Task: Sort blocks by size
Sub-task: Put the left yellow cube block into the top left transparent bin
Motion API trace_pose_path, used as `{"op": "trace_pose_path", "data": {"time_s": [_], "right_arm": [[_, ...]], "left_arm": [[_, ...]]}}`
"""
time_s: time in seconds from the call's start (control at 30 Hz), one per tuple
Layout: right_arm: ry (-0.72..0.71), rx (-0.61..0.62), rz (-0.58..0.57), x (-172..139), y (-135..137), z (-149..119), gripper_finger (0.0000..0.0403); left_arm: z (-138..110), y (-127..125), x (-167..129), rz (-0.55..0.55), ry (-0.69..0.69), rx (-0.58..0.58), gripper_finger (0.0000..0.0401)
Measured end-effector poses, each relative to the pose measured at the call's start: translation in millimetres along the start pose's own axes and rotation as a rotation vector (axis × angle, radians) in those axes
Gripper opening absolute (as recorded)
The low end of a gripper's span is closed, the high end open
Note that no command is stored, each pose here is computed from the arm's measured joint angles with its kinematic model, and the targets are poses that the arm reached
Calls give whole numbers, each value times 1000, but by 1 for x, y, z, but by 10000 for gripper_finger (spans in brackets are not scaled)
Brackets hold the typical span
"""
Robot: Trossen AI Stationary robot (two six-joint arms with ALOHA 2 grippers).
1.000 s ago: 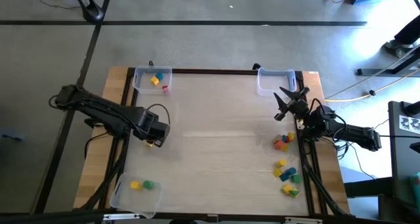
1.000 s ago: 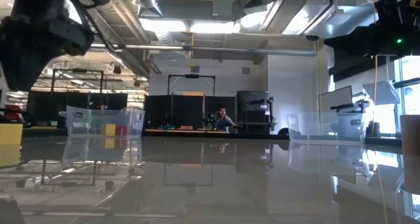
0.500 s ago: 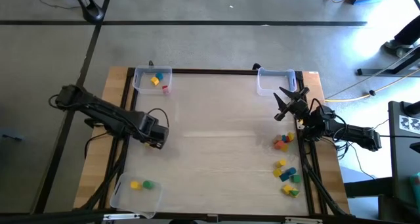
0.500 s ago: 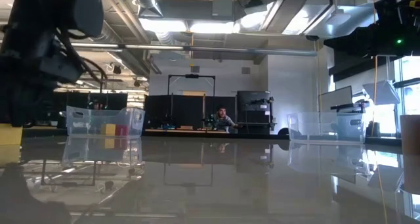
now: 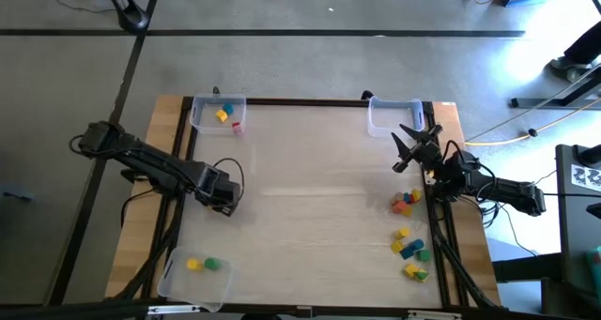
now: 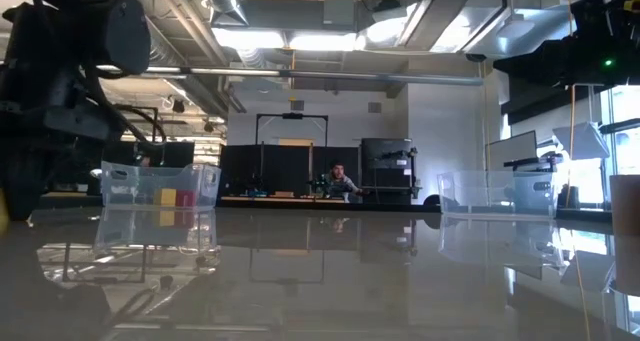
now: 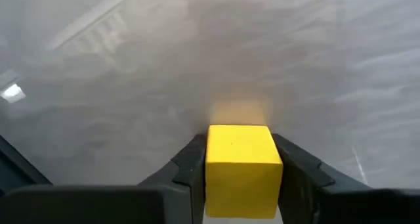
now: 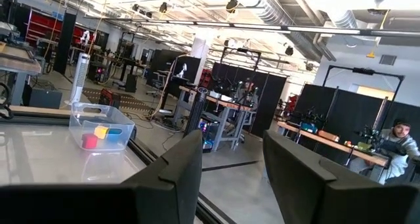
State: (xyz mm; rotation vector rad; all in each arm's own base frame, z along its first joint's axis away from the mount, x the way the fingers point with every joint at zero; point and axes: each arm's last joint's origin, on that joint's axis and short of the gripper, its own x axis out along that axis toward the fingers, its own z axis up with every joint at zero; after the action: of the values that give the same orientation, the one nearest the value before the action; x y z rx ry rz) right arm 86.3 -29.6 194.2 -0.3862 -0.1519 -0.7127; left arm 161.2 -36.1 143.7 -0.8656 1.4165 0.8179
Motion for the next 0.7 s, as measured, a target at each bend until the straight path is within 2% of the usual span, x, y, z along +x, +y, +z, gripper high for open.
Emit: {"op": "trace_pose_path", "data": {"time_s": [0.17, 0.4, 0.57, 0.7], "right_arm": [[1, 3, -9, 0, 0, 0, 161], [16, -4, -3, 0, 0, -1, 161], [30, 45, -16, 0, 0, -2, 161], [44, 72, -44, 0, 0, -3, 161]], "left_arm": [[11, -11, -18, -45, -40, 53, 115], [51, -21, -58, -62, -282, 138, 125], [91, -10, -84, 19, -451, 216, 121], [124, 13, -97, 130, -551, 207, 121]]}}
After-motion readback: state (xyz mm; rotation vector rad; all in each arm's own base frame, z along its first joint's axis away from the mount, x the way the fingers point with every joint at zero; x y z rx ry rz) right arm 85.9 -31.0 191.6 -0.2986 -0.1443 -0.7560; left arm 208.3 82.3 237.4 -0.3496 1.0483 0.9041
